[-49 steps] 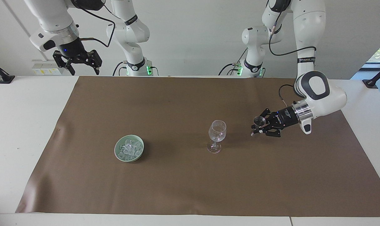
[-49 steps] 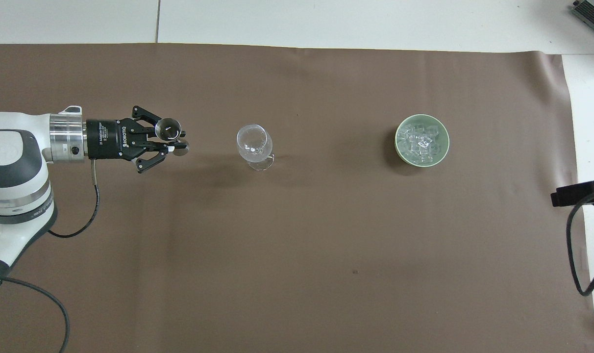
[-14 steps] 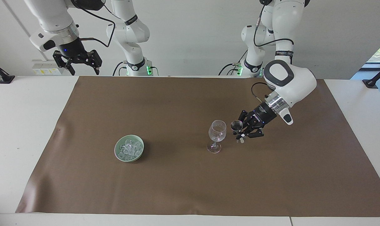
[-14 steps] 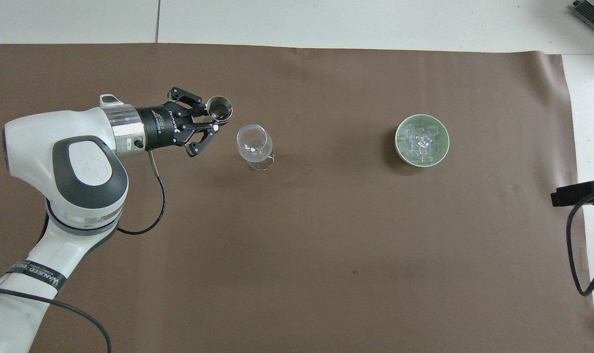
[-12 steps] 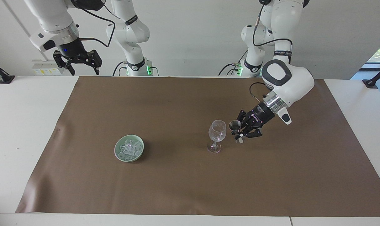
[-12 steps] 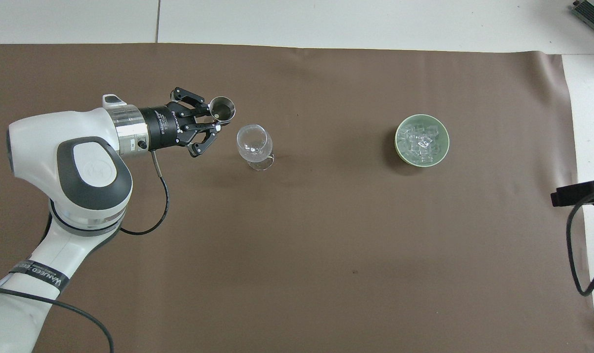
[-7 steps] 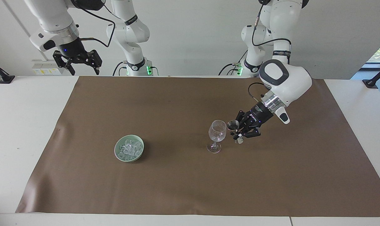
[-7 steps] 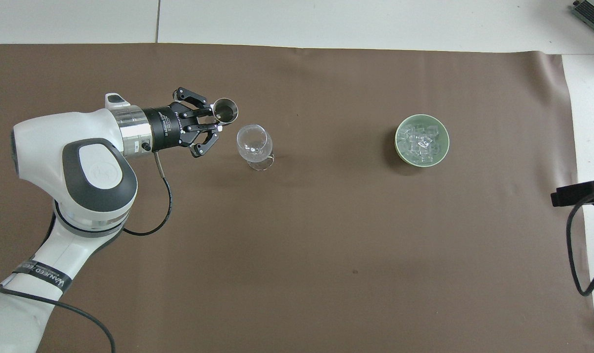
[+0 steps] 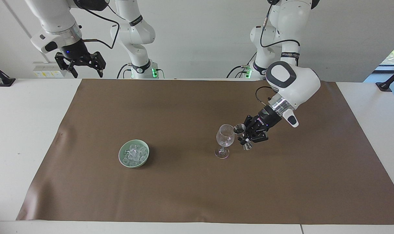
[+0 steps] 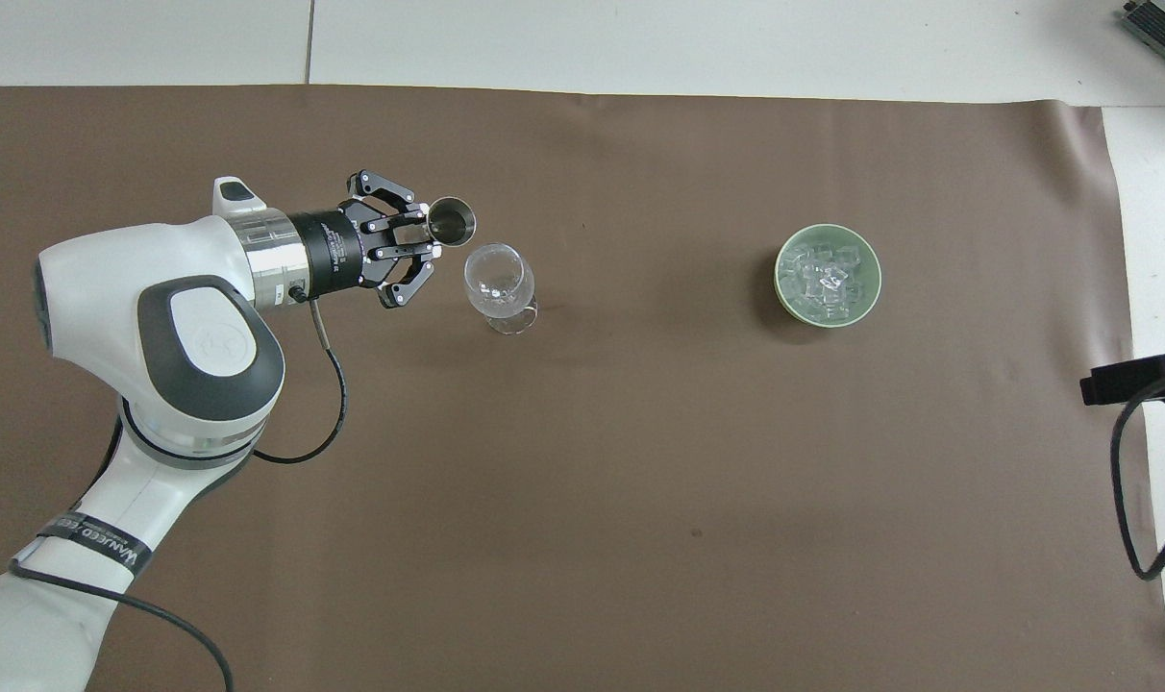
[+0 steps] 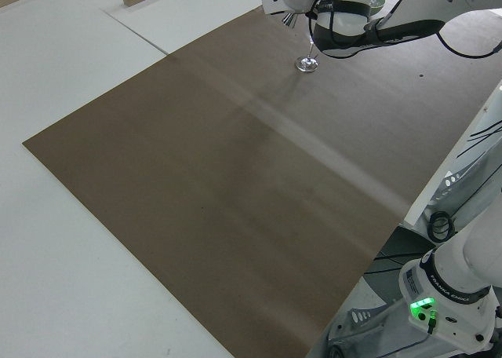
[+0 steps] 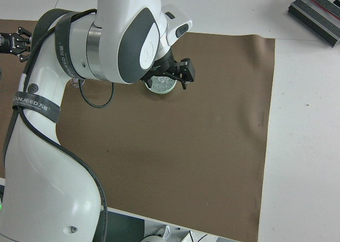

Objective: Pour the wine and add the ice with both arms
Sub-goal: 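Position the silver cup above the wine glass rim with the left gripper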

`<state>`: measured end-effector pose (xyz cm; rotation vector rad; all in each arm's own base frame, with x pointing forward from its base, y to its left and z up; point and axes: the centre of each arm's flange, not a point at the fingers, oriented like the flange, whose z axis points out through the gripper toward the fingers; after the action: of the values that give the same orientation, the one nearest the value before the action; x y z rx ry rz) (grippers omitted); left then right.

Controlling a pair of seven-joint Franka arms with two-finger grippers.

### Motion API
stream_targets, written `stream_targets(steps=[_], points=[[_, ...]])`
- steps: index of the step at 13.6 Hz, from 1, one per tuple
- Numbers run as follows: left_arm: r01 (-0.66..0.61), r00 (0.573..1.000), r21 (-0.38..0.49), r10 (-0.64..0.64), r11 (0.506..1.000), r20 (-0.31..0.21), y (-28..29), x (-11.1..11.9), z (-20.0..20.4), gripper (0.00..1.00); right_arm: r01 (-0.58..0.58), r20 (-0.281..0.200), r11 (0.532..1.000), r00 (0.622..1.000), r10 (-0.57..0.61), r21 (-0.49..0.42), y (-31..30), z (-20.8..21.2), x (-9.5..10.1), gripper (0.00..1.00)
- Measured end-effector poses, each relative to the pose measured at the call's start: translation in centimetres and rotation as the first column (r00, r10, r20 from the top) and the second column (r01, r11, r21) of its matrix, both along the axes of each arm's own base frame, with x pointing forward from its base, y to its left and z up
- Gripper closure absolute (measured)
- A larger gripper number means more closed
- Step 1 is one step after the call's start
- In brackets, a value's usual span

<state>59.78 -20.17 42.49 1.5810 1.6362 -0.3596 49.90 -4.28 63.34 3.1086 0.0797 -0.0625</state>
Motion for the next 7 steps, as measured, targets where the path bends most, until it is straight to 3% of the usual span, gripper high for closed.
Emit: stream_targets(steps=[7], points=[[0.009,0.998,0.046,-0.012,0.999,0.069,-0.34,-0.22,-0.03,0.78,0.0,0.0,1.0,1.0,0.0,0.0,0.0,0.0,0.0,0.0]])
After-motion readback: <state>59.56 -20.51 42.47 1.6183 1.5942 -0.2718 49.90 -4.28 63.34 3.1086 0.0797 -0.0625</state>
